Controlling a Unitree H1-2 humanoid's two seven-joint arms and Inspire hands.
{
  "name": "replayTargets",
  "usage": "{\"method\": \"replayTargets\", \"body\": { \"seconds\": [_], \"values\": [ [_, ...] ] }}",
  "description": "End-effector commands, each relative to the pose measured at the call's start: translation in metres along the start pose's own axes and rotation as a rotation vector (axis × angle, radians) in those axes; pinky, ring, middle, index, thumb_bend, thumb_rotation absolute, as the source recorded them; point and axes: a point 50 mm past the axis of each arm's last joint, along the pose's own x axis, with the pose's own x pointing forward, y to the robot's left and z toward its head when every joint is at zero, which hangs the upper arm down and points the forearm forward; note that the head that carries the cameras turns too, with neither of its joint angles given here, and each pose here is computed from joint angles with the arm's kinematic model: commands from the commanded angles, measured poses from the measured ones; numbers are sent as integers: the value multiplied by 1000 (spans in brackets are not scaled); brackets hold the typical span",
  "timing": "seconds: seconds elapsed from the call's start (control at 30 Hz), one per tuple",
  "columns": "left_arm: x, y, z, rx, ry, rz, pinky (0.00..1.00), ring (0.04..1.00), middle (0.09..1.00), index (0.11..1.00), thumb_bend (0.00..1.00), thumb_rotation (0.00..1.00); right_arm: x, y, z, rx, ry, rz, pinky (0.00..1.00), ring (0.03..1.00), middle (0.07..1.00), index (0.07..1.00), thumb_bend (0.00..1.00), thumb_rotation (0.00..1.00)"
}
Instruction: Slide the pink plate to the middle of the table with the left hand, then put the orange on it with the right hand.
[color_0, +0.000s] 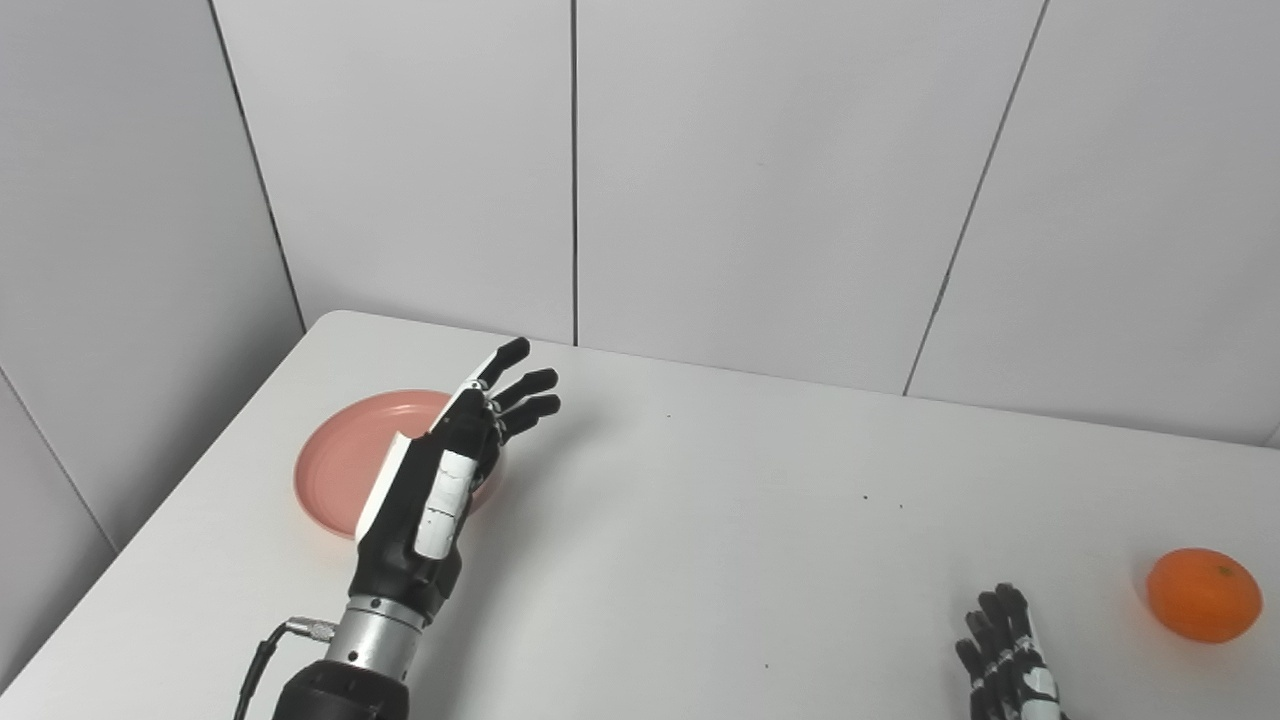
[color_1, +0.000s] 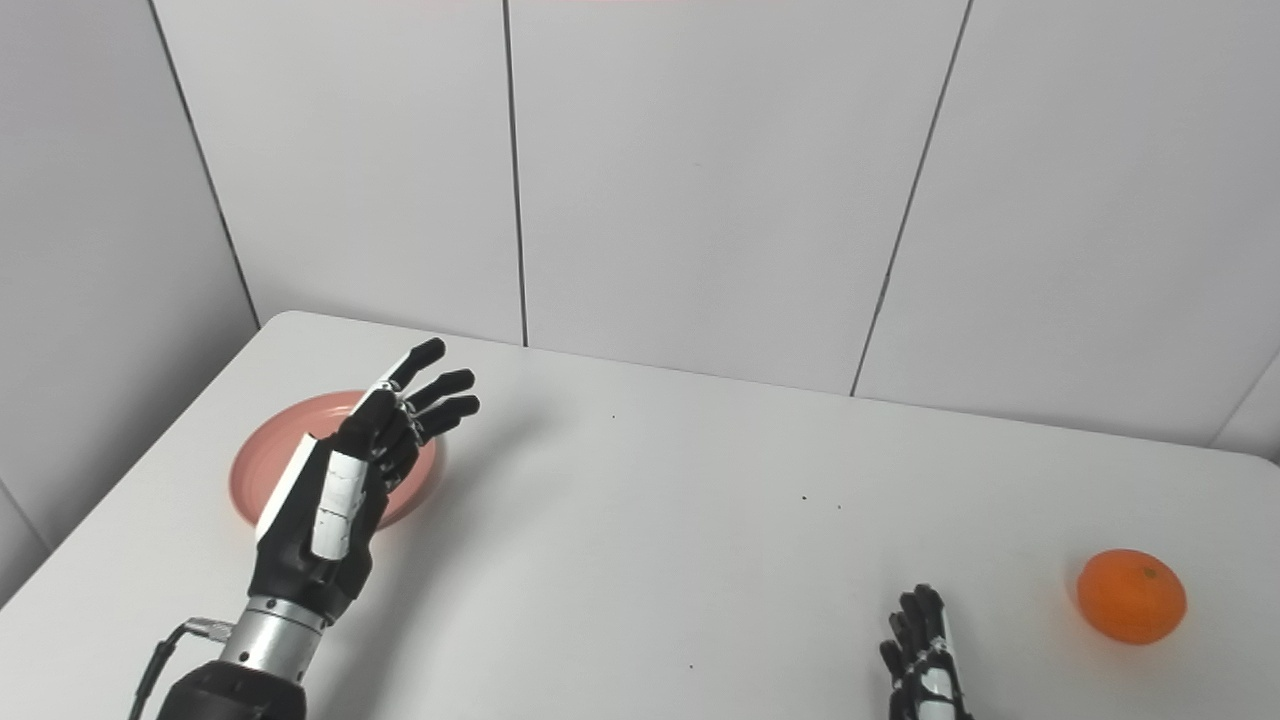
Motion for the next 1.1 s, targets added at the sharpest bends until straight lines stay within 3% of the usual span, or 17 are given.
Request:
{"method": "replayTargets", "body": {
  "seconds": [0.0,0.27,0.47,0.67,0.83,1.07],
  "values": [
    [16,16,10,16,-81,-8,852,824,836,894,1000,982,-21,-12,-21,-17,84,-9,1000,995,974,976,737,1000],
    [46,62,22,43,-122,-20,831,820,834,877,1000,989,-22,-13,-20,-23,85,-5,1000,1000,979,985,736,1000],
    [64,80,36,4,-109,-45,862,835,834,892,999,1000,-22,-13,-19,-20,85,-5,1000,999,975,981,722,1000],
    [78,98,39,-37,-67,-42,819,844,871,901,1000,996,-23,-12,-17,-24,86,-2,1000,1000,979,989,722,1000],
    [87,117,32,-18,-65,-29,849,864,897,928,1000,979,-24,-11,-16,-23,92,-7,1000,1000,975,979,738,1000],
    [95,145,10,40,-93,7,776,841,859,895,1000,956,-25,-11,-15,-22,88,0,1000,1000,980,988,733,1000]
  ]
}}
